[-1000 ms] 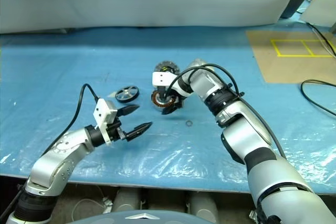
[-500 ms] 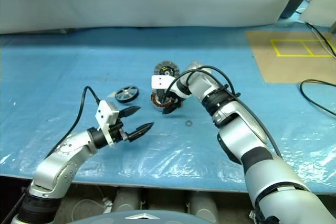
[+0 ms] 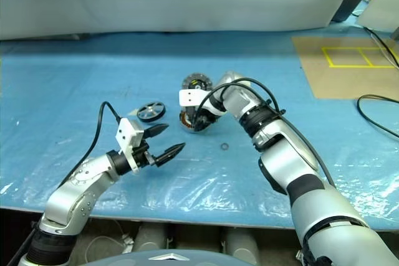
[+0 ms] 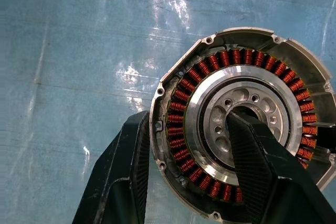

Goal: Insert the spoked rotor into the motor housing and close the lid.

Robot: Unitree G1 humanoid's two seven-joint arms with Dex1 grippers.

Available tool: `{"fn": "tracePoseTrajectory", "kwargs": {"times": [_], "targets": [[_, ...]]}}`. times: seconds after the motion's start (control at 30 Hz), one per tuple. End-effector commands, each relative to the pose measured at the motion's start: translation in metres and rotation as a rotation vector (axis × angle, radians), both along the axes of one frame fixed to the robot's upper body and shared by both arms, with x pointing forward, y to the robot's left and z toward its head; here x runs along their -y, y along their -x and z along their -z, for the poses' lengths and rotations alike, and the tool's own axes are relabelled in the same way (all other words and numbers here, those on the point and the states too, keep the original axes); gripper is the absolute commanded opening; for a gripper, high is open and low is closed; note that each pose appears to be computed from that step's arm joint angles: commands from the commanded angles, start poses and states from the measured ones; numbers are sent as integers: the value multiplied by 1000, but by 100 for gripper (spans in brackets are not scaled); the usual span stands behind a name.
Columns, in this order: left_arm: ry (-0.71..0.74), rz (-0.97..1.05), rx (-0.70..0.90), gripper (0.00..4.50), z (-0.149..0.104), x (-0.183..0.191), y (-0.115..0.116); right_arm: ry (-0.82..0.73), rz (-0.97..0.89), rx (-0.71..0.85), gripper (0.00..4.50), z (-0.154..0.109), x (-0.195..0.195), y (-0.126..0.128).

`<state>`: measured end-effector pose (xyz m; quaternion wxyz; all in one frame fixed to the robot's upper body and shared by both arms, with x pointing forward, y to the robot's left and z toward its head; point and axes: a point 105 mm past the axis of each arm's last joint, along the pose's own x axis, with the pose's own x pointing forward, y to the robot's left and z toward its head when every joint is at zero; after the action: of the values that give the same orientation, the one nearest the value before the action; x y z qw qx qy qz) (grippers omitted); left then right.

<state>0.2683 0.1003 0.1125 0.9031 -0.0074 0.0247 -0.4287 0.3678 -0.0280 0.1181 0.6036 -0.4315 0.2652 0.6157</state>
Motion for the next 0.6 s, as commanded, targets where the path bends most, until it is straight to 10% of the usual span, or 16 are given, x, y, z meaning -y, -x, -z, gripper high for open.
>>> {"fn": "tracePoseTrajectory", "kwargs": {"times": [0.03, 0.6], "targets": [[10, 11, 35, 450, -8, 1, -1, -18, -49, -28, 187, -13, -7, 17], [-33, 52, 50, 450, -22, -13, -2, 25, -75, -200, 187, -4, -17, 84]]}}
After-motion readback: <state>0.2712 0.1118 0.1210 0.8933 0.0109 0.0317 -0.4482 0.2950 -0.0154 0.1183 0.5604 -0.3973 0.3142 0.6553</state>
